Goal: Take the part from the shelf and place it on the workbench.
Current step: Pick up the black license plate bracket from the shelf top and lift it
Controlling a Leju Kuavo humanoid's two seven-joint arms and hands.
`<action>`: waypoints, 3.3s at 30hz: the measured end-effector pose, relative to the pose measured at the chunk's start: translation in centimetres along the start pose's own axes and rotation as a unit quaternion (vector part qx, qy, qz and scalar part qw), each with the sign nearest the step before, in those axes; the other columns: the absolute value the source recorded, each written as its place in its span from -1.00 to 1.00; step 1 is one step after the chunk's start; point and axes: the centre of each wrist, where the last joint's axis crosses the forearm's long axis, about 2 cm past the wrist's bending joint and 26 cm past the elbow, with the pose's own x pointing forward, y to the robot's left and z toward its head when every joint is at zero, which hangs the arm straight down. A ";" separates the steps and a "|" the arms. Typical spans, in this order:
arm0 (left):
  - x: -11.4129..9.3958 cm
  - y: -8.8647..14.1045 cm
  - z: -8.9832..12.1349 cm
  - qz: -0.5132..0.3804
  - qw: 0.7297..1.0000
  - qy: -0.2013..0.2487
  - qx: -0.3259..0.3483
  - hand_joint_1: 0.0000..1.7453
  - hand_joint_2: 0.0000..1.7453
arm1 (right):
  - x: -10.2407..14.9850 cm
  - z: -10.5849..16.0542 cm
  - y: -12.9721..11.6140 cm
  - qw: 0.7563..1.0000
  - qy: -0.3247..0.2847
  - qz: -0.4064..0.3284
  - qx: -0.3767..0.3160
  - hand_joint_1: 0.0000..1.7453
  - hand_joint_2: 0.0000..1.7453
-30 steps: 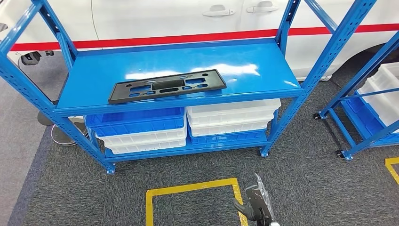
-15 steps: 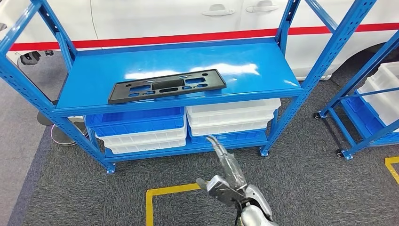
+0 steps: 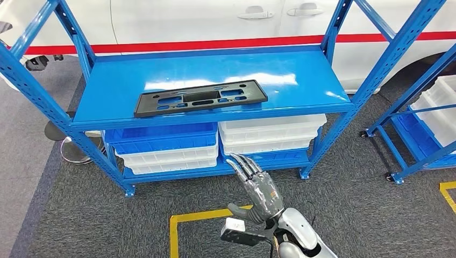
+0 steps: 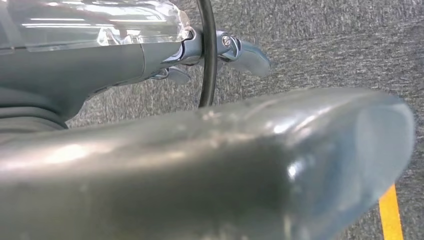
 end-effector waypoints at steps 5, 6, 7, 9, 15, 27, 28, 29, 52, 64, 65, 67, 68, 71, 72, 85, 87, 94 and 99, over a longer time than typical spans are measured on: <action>0.0 0.1 0.0 -0.004 1.000 -0.001 -0.007 -1.00 -1.00 | 0.7 -0.2 -0.4 0.980 -0.077 0.162 -0.090 -1.00 1.00; 0.0 0.2 -0.1 -0.006 1.000 -0.002 -0.008 -1.00 -1.00 | 0.7 -0.2 -0.5 0.975 -0.088 0.178 -0.100 -1.00 1.00; 0.0 0.3 -0.1 -0.009 1.000 -0.003 -0.009 -1.00 -1.00 | 0.7 -0.3 -0.5 0.972 -0.095 0.188 -0.105 -1.00 1.00; 0.0 0.5 -0.2 -0.017 1.000 -0.005 -0.011 -1.00 -1.00 | 0.6 -0.3 -0.5 0.969 -0.101 0.201 -0.105 -1.00 1.00; 0.3 0.7 -0.4 -0.029 0.999 -0.010 -0.013 -1.00 -1.00 | -0.9 0.0 -0.9 0.961 -0.111 0.236 -0.089 -1.00 1.00; 0.6 1.2 -0.8 -0.027 0.999 -0.016 -0.027 -1.00 -1.00 | -3.3 0.7 -1.5 0.951 -0.132 0.274 -0.056 -1.00 1.00; 0.6 1.2 -0.8 -0.027 0.999 -0.017 -0.027 -1.00 -1.00 | -3.2 0.7 -1.5 0.951 -0.132 0.274 -0.056 -1.00 1.00; 0.7 1.2 -0.9 -0.027 0.999 -0.017 -0.027 -1.00 -1.00 | -3.2 0.6 -1.4 0.951 -0.132 0.273 -0.056 -1.00 1.00; 0.8 1.8 -1.1 -0.037 0.998 -0.027 -0.038 -1.00 -1.00 | -3.7 0.6 -0.7 0.957 -0.119 0.264 -0.026 -1.00 1.00; 0.7 2.1 -1.1 -0.036 0.998 -0.027 -0.040 -1.00 -1.00 | -3.8 0.5 -0.5 0.959 -0.109 0.261 -0.018 -1.00 1.00; 0.6 2.1 -1.1 -0.036 0.998 -0.026 -0.040 -1.00 -1.00 | -3.9 0.5 -0.5 0.959 -0.109 0.261 -0.018 -1.00 1.00; 0.6 1.9 -1.1 -0.037 0.998 -0.026 -0.042 -1.00 -1.00 | -3.9 0.5 -0.5 0.959 -0.108 0.260 -0.018 -1.00 1.00; 0.7 1.9 -1.1 -0.038 0.998 -0.026 -0.043 -1.00 -1.00 | -3.9 0.4 -0.5 0.960 -0.106 0.260 -0.019 -1.00 1.00; 0.7 2.0 -1.1 -0.041 0.998 -0.026 -0.043 -1.00 -1.00 | -4.0 0.3 -0.6 0.961 -0.102 0.258 -0.021 -1.00 1.00; 0.7 2.1 -1.2 -0.043 0.998 -0.027 -0.043 -1.00 -1.00 | -4.0 0.2 -0.6 0.961 -0.100 0.257 -0.022 -1.00 1.00; 0.5 3.2 -1.3 -0.048 0.998 -0.033 -0.033 -1.00 -1.00 | -4.7 0.1 -0.9 0.962 -0.093 0.255 -0.020 -1.00 1.00; 0.4 3.3 -1.3 -0.050 0.998 -0.033 -0.033 -1.00 -1.00 | -4.7 0.1 -0.9 0.962 -0.093 0.255 -0.020 -1.00 1.00; 0.7 3.3 -1.5 -0.052 0.997 -0.035 -0.036 -1.00 -1.00 | -5.0 -0.2 -1.1 0.962 -0.086 0.257 -0.021 -1.00 1.00; 0.7 3.3 -1.5 -0.056 0.997 -0.035 -0.038 -1.00 -1.00 | -5.5 -0.5 -1.3 0.962 -0.077 0.259 -0.022 -1.00 1.00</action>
